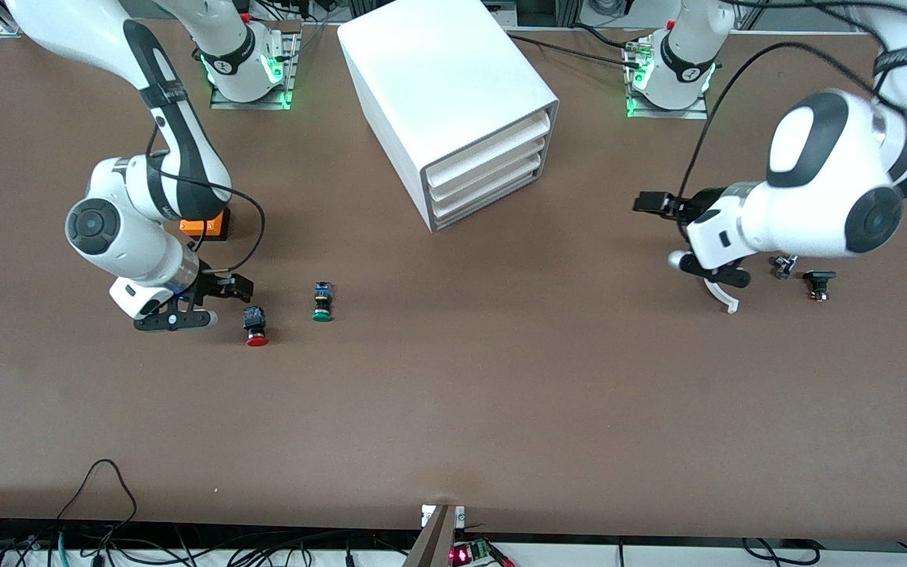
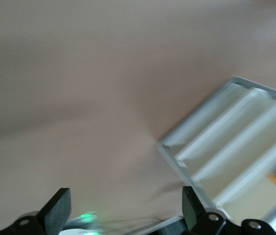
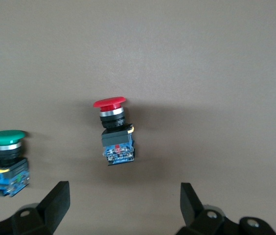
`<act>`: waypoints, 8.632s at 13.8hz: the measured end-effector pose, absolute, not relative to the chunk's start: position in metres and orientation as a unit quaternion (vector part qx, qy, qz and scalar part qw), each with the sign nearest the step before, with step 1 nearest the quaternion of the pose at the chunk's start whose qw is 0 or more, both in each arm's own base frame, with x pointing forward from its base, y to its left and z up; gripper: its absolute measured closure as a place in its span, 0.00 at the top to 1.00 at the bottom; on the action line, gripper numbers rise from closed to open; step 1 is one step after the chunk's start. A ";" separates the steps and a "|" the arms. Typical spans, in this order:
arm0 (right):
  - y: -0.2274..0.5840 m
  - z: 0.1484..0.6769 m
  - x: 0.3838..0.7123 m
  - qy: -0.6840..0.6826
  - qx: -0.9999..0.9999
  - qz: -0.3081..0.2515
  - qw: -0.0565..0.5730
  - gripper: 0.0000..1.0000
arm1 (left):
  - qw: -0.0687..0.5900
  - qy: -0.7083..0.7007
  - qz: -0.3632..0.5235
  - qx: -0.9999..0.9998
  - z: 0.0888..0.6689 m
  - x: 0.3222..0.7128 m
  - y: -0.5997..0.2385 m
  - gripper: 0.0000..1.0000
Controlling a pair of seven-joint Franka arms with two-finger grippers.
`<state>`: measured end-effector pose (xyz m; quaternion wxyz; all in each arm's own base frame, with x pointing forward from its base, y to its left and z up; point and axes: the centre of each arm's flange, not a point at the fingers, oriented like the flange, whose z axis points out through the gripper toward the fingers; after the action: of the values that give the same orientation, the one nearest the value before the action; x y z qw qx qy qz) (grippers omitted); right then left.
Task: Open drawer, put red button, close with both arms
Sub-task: 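Lower the right gripper to the red button while the left gripper reaches the drawer, then pull the top drawer open with the left gripper, then lift the red button with the right gripper while the left gripper withdraws, then carry the red button over the open drawer with the right gripper, then lower the red button into the drawer and open the right gripper, then withdraw the right gripper while the left gripper reaches the drawer front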
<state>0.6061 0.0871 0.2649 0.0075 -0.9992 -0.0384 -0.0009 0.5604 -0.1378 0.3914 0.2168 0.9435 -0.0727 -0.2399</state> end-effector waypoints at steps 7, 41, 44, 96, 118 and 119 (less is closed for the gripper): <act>0.108 0.203 0.600 -0.063 -0.998 -0.016 0.012 1.00 | 0.386 -0.096 -0.264 0.879 0.273 0.492 -0.218 1.00; 0.133 0.333 0.667 -0.187 -0.981 -0.044 0.017 0.41 | 0.393 0.043 -0.011 0.919 0.310 0.537 -0.139 1.00; 0.190 0.391 0.667 -0.272 -0.960 -0.061 0.038 0.41 | 0.364 0.035 0.039 0.930 0.349 0.545 -0.107 1.00; 0.519 0.508 0.531 -0.643 -0.753 -0.132 0.042 1.00 | -0.004 -0.056 -0.010 0.998 0.574 0.533 -0.010 1.00; 0.020 0.559 0.645 0.110 -0.991 0.007 -0.070 1.00 | 0.061 0.217 -0.021 0.974 0.295 0.537 -0.295 1.00; 0.001 0.557 0.636 0.101 -0.993 0.014 -0.066 1.00 | 0.059 0.217 -0.025 0.974 0.292 0.530 -0.301 1.00</act>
<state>0.6357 0.0012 0.5568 -0.0663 -0.9926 0.1012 0.0145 0.5303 -0.3011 0.2916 0.0585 0.9741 0.2169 -0.0247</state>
